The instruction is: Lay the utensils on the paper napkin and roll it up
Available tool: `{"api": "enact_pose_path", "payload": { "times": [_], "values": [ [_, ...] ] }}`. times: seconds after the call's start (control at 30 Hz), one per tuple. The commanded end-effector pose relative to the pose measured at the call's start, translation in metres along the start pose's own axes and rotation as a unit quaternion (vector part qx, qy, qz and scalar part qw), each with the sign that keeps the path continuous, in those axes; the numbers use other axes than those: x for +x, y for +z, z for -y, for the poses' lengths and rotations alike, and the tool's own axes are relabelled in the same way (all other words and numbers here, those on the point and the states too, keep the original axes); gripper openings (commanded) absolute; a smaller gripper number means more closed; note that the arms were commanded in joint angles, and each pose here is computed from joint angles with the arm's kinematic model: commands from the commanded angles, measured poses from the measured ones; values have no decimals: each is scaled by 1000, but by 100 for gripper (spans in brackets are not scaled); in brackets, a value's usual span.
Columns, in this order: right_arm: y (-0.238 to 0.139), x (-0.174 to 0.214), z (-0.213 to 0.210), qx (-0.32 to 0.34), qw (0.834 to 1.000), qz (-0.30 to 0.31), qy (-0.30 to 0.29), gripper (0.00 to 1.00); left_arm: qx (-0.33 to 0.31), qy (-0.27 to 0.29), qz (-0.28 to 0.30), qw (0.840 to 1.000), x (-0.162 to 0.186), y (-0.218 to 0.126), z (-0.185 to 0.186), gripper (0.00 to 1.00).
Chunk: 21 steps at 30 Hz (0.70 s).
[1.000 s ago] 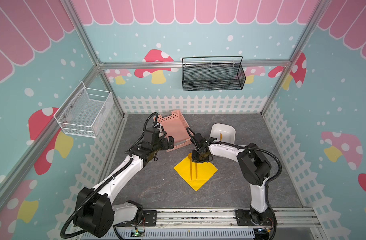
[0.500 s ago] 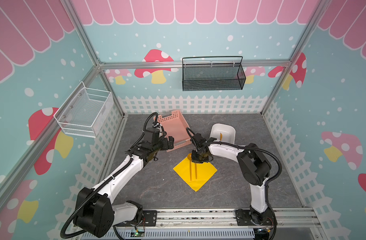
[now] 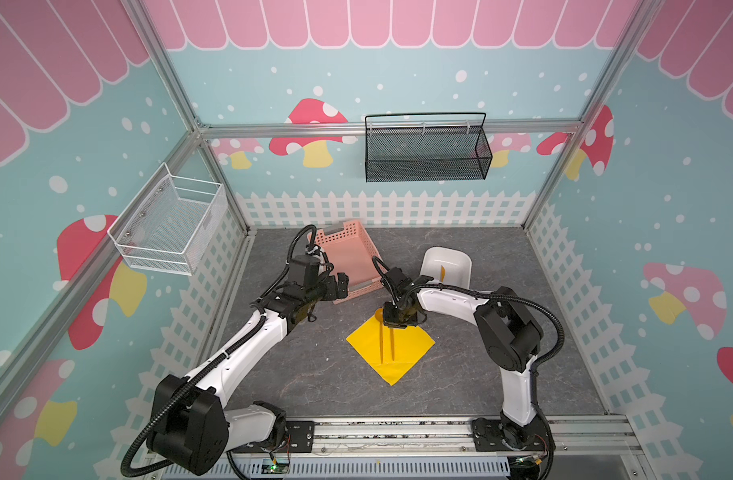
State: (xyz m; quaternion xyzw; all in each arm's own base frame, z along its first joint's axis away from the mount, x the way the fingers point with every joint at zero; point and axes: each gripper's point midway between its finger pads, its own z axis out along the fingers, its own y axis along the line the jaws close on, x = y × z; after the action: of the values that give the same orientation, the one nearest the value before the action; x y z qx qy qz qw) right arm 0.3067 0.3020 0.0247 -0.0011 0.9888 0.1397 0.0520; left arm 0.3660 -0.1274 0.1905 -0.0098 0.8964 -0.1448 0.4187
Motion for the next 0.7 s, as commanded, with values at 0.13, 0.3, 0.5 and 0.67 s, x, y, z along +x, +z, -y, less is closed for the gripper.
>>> {"api": "enact_pose_path", "payload": {
  "times": [0.13,0.3,0.5,0.67],
  "values": [
    [-5,7,-2,5,1000,-13,7,10,-4,3,9,1000,-9,-2,2,100],
    [-5,6,-3,2,1000,-13,8,14,-4,3,8,1000,-9,-3,2,100],
    [-8,5,-4,-1,1000,-10,10,16,-4,3,9,1000,-9,-3,2,100],
    [-9,3,-7,-4,1000,-6,14,14,-4,4,9,1000,-9,-3,2,100]
  ]
}}
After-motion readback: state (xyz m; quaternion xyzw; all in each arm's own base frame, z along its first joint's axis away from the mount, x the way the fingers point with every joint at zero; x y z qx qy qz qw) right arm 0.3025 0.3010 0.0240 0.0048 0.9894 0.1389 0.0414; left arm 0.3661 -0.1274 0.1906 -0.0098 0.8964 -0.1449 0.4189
